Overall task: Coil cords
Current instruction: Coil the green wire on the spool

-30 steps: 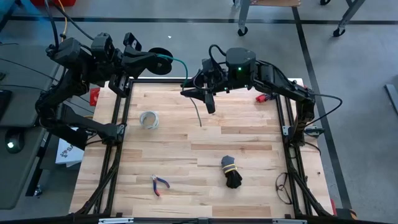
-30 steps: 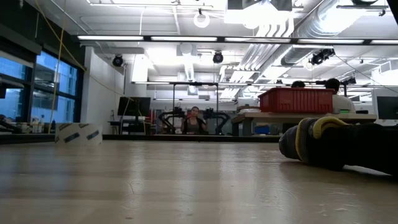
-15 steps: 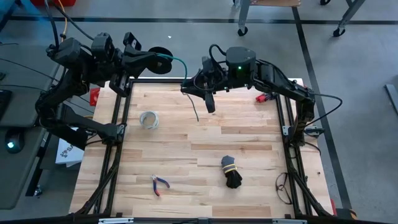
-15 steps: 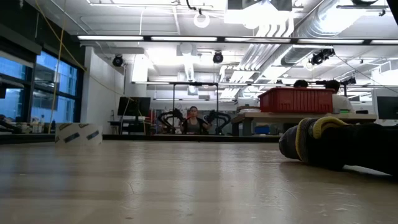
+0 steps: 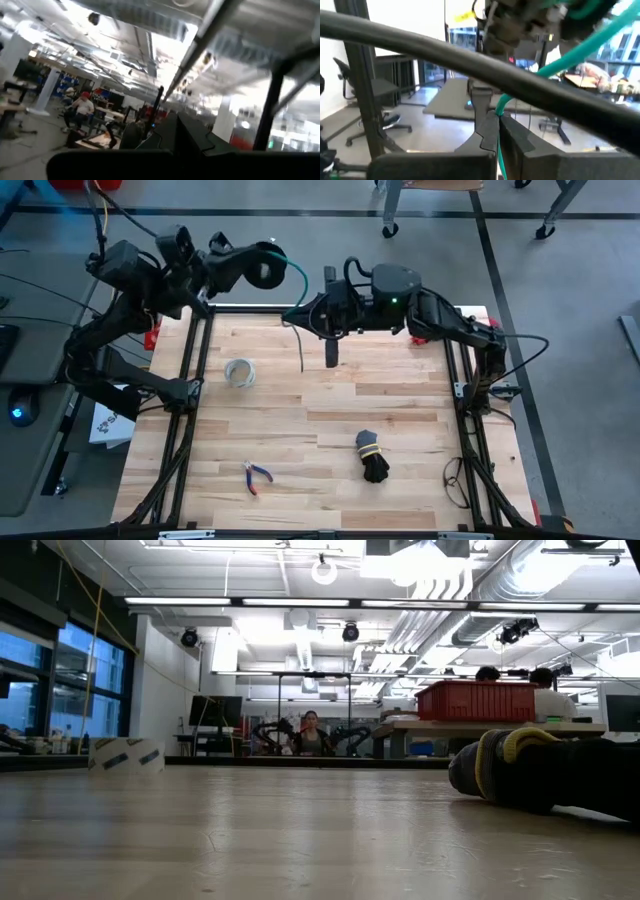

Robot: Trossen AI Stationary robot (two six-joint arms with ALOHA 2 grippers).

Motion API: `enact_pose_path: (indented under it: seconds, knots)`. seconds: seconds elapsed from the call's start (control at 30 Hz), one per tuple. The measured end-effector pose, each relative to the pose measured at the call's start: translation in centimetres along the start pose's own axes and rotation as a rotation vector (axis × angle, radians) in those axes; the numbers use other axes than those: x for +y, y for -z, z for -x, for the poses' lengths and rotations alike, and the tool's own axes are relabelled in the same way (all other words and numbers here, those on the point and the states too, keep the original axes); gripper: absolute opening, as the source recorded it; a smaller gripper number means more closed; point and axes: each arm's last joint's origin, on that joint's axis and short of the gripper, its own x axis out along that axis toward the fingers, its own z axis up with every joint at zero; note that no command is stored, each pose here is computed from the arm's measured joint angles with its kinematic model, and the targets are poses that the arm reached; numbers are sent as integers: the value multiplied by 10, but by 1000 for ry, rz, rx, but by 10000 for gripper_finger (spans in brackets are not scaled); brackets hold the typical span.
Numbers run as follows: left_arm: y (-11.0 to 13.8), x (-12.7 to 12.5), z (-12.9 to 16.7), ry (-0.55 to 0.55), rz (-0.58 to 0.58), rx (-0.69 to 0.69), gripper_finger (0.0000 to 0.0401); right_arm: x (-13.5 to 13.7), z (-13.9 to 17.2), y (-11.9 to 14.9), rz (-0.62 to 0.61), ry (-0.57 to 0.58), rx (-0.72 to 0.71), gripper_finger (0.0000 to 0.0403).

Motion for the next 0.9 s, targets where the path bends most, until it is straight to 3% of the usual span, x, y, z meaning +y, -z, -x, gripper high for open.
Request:
enact_pose_path:
  seconds: [0.3, 0.47, 0.57, 0.73, 0.9]
  knots:
    - [19, 9, -24, -55, 305, -61, 0, 17, -22, 1, 91, -29, -147, 0]
    - [32, 13, -33, -55, 614, -33, 0, 18, -26, 3, 135, 4, -158, 0]
    - [35, 11, -35, -31, 734, -8, 0, 16, -26, 1, 153, 14, -177, 0]
    - [33, -1, -31, 26, 799, 3, 0, 14, -24, 0, 193, 41, -162, 0]
    - [27, -13, -23, 70, 767, 13, 0, 11, -15, -6, 210, 48, -160, 0]
